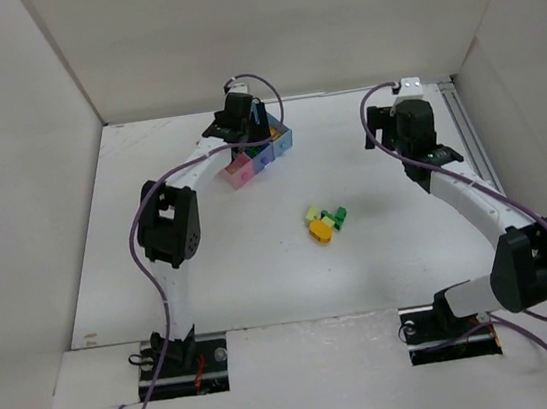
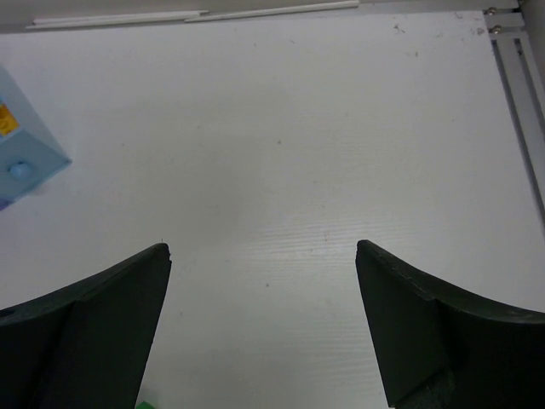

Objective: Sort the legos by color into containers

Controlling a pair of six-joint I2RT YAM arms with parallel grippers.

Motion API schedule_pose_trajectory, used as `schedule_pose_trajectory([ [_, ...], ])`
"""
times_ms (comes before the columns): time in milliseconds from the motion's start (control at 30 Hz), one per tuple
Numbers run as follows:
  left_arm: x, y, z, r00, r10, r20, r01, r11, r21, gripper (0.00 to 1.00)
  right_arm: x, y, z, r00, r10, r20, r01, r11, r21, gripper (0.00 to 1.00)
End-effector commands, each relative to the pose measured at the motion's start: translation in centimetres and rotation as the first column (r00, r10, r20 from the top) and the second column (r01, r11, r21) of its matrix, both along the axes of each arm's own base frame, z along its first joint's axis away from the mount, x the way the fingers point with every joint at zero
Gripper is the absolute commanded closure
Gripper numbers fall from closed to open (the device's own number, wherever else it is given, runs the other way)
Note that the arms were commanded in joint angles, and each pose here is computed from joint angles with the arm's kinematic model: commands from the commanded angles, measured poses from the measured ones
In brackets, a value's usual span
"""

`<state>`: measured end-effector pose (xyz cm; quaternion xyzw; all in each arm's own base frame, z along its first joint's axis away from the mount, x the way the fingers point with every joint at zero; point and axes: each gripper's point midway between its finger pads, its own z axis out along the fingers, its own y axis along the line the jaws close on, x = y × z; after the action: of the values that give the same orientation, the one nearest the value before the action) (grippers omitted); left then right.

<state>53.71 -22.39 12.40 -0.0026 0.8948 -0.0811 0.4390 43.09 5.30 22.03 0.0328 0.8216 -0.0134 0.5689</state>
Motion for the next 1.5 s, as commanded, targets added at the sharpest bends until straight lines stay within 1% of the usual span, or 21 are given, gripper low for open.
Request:
schedule_pose_trajectory([
  [0, -0.6, 0.3, 7.0, 0.992, 0.012, 0.126, -0.004, 0.998, -0.06, 0.21, -0.9, 3.0, 1.1, 0.995, 0.084, 0.048, -0.087, 0.995, 0.055, 0.05],
  [67, -1.4, 0.6, 9.0, 0.987, 0.014, 0.159, -0.002, 0.997, -0.075, 0.19, -2.0, 4.0, -0.2, 0.995, 0.104, 0.0, -0.104, 0.991, 0.079, 0.05],
  [100, -2.1, 0.9, 8.5, 0.989, 0.019, 0.144, -0.008, 0.997, -0.078, 0.14, -2.7, 5.1, -0.3, 0.992, 0.129, -0.012, -0.128, 0.988, 0.087, 0.05],
  [133, -2.8, 0.7, 8.9, 0.989, 0.011, 0.148, 0.001, 0.997, -0.08, 0.1, -3.7, 5.4, -1.6, 0.988, 0.132, -0.074, -0.124, 0.987, 0.098, 0.05],
  [200, -4.6, 0.4, 11.2, 0.983, 0.001, 0.185, 0.019, 0.994, -0.107, 0.0, -5.3, 6.7, -3.1, 0.977, 0.151, -0.15, -0.135, 0.985, 0.109, 0.05],
  [267, -7.0, 0.3, 10.1, 0.987, -0.016, 0.16, 0.033, 0.994, -0.105, 0.0, -7.0, 7.7, -6.2, 0.95, 0.156, -0.272, -0.128, 0.985, 0.119, 0.06],
  [300, -8.6, -0.2, 12.3, 0.978, -0.029, 0.209, 0.056, 0.991, -0.124, 0.0, -7.6, 8.3, -7.0, 0.939, 0.165, -0.303, -0.133, 0.983, 0.123, 0.06],
  [333, -10.2, -0.1, 10.4, 0.985, -0.034, 0.167, 0.055, 0.991, -0.122, 0.0, -8.5, 9.6, -8.0, 0.922, 0.187, -0.339, -0.152, 0.98, 0.127, 0.08],
  [433, -14.2, -0.8, 11.1, 0.983, -0.048, 0.179, 0.08, 0.98, -0.181, 0.0, -10.2, 11.6, -11.5, 0.872, 0.193, -0.451, -0.147, 0.98, 0.135, 0.13],
  [467, -15.8, -0.6, 8.3, 0.99, -0.056, 0.132, 0.078, 0.982, -0.171, 0.0, -10.3, 12.1, -11.9, 0.865, 0.196, -0.463, -0.147, 0.979, 0.139, 0.13],
  [500, -17.1, -0.9, 7.4, 0.993, -0.058, 0.103, 0.077, 0.977, -0.198, 0.0, -10.4, 12.4, -13.2, 0.851, 0.171, -0.496, -0.118, 0.984, 0.137, 0.16],
  [533, -18.3, -1.3, 7.5, 0.992, -0.072, 0.104, 0.095, 0.969, -0.23, 0.0, -10.4, 12.4, -13.9, 0.85, 0.146, -0.506, -0.096, 0.988, 0.123, 0.18],
  [633, -22.0, -2.2, 4.1, 0.993, -0.112, 0.023, 0.114, 0.962, -0.249, 0.0, -9.3, 12.9, -15.1, 0.852, 0.085, -0.516, -0.011, 0.989, 0.145, 0.22],
  [767, -25.2, -3.8, 2.1, 0.984, -0.173, -0.034, 0.16, 0.959, -0.234, 0.0, -8.6, 13.7, -15.9, 0.848, 0.053, -0.527, 0.054, 0.981, 0.185, 0.25],
  [867, -26.1, -4.2, 1.6, 0.985, -0.167, -0.043, 0.153, 0.962, -0.225, 0.0, -8.8, 13.9, -16.8, 0.846, 0.047, -0.531, 0.08, 0.974, 0.213, 0.29],
  [1033, -26.5, -4.4, 1.8, 0.984, -0.172, -0.046, 0.157, 0.96, -0.232, 0.0, -9.9, 13.5, -17.6, 0.834, 0.04, -0.55, 0.106, 0.967, 0.23, 0.3],
  [1100, -26.3, -4.5, 2.1, 0.983, -0.183, -0.033, 0.171, 0.96, -0.224, 0.0, -10.3, 13.0, -17.8, 0.827, 0.023, -0.561, 0.129, 0.965, 0.229, 0.36],
  [1267, -26.1, -4.7, 2.9, 0.982, -0.189, -0.021, 0.179, 0.958, -0.223, 0.0, -11.3, 11.9, -18.3, 0.816, 0.0, -0.578, 0.158, 0.962, 0.224, 0.36],
  [1333, -26.2, -4.6, 2.7, 0.981, -0.194, -0.026, 0.184, 0.96, -0.211, 0.0, -11.1, 12.1, -18.2, 0.822, 0.004, -0.57, 0.156, 0.96, 0.232, 0.44],
  [1433, -26.2, -4.6, 3.3, 0.981, -0.194, -0.017, 0.186, 0.958, -0.217, 0.0, -10.6, 12.0, -18.0, 0.835, -0.006, -0.55, 0.16, 0.959, 0.232, 0.46],
  [1467, -26.2, -4.6, 3.3, 0.981, -0.194, -0.017, 0.186, 0.958, -0.217, 0.0, -10.3, 11.9, -18.1, 0.836, -0.012, -0.549, 0.155, 0.964, 0.215, 0.51],
])
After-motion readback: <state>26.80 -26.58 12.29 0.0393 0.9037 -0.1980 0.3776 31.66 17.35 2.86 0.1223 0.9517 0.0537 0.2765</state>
